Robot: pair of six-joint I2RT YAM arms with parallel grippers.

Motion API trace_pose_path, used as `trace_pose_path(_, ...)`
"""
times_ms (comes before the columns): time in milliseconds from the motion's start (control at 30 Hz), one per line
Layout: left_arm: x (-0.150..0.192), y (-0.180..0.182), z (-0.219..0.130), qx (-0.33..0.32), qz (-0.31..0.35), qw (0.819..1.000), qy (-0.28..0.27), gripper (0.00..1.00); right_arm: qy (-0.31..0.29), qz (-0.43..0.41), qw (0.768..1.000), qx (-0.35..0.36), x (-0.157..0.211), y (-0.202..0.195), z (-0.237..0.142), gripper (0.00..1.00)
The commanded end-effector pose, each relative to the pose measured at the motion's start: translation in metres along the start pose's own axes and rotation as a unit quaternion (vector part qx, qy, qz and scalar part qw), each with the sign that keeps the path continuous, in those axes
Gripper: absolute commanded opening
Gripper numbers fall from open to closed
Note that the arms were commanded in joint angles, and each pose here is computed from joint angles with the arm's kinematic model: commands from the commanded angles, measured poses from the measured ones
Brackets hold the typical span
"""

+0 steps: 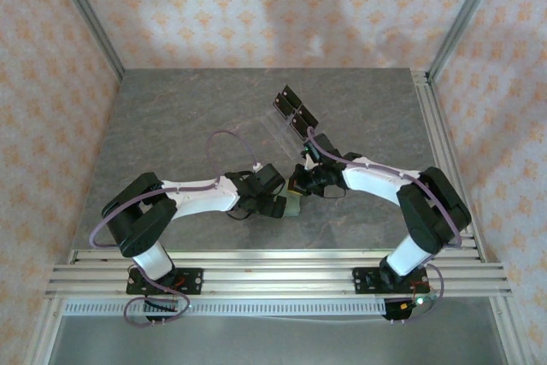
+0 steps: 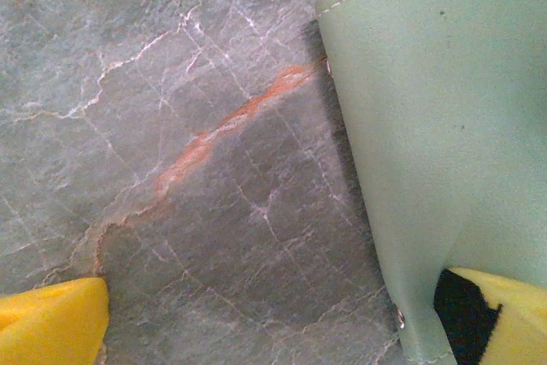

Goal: Put the credit cards into the card holder

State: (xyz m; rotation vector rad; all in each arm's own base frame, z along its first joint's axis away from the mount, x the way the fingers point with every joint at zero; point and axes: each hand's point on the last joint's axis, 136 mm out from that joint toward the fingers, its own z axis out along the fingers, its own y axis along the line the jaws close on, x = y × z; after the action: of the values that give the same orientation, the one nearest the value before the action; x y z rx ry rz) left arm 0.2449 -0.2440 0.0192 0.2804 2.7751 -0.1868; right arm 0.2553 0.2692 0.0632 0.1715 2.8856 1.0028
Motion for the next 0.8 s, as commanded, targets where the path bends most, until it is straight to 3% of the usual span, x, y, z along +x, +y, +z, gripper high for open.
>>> trace_pose_path(0, 0.02, -0.01, 0.014, 0.015, 0.007, 0.999, 0.032, 1.0, -0.008, -0.006, 1.0, 0.002, -0.003, 0.003, -0.004, 0.0)
trace_pose_path(767, 0.021, -0.01, 0.014, 0.015, 0.008, 0.999, 0.033, 1.0, 0.016, 0.005, 0.999, 0.038, 0.012, -0.027, 0.023, 0.0)
